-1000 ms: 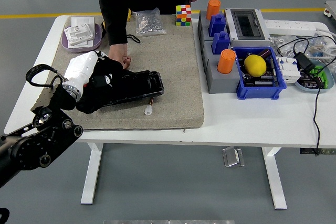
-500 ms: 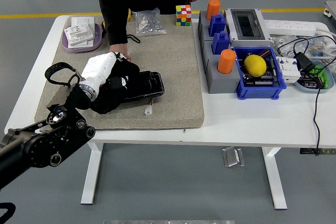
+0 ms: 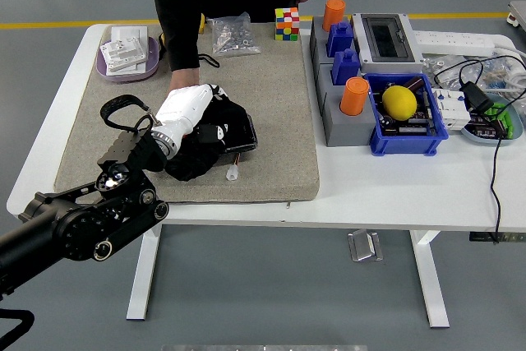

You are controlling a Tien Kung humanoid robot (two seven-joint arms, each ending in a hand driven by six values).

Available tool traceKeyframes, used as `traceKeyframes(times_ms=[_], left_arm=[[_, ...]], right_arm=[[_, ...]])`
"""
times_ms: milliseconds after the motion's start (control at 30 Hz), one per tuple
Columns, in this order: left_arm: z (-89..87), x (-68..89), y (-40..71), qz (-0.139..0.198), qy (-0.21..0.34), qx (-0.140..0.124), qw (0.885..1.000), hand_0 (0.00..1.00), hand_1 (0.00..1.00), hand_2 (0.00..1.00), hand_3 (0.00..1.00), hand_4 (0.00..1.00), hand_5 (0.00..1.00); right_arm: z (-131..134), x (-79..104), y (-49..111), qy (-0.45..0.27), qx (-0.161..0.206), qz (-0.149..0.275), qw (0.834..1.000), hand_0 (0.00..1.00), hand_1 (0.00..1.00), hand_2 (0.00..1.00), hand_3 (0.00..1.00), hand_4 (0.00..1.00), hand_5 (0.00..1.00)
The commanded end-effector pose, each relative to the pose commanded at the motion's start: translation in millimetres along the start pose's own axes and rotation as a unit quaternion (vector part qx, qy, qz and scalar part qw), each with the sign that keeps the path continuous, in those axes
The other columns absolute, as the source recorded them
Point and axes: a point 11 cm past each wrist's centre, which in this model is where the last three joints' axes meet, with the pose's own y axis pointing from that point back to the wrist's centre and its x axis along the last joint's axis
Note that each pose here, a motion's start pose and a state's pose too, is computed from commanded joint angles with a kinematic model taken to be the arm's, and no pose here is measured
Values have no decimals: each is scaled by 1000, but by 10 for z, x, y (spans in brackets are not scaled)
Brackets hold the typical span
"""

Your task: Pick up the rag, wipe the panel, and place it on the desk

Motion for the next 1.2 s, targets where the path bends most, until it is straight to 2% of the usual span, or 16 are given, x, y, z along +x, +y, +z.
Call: traceKeyframes(times_ms=[233,667,867,1200], left_arm=[[126,-65,-1,-13,-10,-16,1000,230,285,492,294,107,2],[253,-119,21,-23,-19,-35,999,227,286,496,296,114,2],[178,-102,12,-18,-18,-24,999,230,287,496,297,114,2],[-115,-104,34,-7,-33,10,999,227,285,496,300,119,2]], right_arm=[[-26,13,6,2,1,1,1000,723,634,679,586,973,559],[-40,5,7,4,1,1,1000,723,634,679,586,974,558],[-4,-13,0,3,-2,-1,1000,723,634,678,586,974,557],[41,-42,-10,0,-6,-1,1000,723,634,679,587,974,556]])
